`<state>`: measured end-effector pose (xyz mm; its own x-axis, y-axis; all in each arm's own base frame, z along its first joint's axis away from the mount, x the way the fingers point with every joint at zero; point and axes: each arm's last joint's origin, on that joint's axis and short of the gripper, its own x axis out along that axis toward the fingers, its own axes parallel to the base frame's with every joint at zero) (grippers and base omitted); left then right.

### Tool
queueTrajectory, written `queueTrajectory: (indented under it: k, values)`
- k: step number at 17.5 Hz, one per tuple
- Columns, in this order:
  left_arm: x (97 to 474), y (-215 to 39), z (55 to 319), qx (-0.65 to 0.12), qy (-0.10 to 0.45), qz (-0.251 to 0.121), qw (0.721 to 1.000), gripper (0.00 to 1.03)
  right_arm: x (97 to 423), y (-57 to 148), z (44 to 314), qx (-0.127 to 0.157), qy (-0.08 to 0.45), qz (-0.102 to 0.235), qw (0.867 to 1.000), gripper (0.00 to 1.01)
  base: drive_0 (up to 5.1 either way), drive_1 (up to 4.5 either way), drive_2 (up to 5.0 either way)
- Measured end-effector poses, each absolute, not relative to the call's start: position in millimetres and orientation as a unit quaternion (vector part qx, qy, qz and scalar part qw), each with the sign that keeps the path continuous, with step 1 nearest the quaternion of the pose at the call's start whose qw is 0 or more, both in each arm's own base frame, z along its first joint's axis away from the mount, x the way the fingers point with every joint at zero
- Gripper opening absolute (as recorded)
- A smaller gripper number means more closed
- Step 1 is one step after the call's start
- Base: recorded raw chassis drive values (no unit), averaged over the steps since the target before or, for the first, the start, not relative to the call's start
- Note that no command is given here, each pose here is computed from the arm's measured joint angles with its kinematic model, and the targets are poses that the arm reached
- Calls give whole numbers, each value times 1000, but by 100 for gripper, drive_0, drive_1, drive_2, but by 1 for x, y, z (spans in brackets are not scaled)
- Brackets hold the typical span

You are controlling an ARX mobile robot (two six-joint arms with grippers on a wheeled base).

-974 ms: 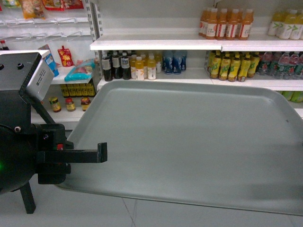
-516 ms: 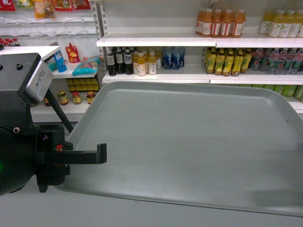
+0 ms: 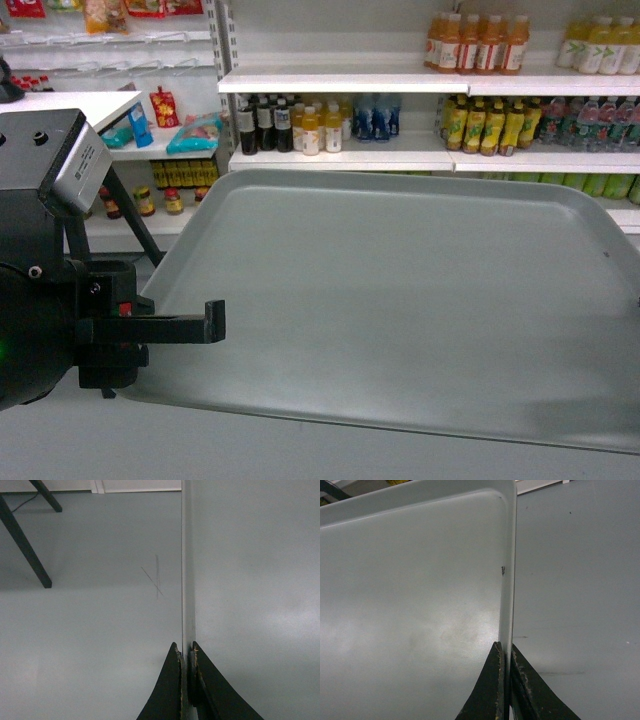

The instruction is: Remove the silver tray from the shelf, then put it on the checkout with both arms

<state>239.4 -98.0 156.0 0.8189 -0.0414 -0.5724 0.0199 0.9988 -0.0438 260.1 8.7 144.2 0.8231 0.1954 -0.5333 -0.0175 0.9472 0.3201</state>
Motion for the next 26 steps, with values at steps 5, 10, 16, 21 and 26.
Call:
queueTrajectory:
  k: [5,10,16,21,26]
  values:
    - [239,-98,156,-18,301,-16,953,3,260,9,144,153,292,57,942,3,-478,151,347]
    - [239,-98,156,-18,301,-16,953,3,260,9,144,153,293,57,942,3,-489,138,338]
    - [240,-98,156,-19,298,-16,954,3,260,9,145,153,289,58,943,3,-490,145,334]
    - [239,-98,156,-18,301,-16,953,3,260,9,145,153,291,57,943,3,-494,225,260]
    - [239,-98,156,-17,301,-16,953,3,260,9,144,153,292,57,942,3,-494,247,247]
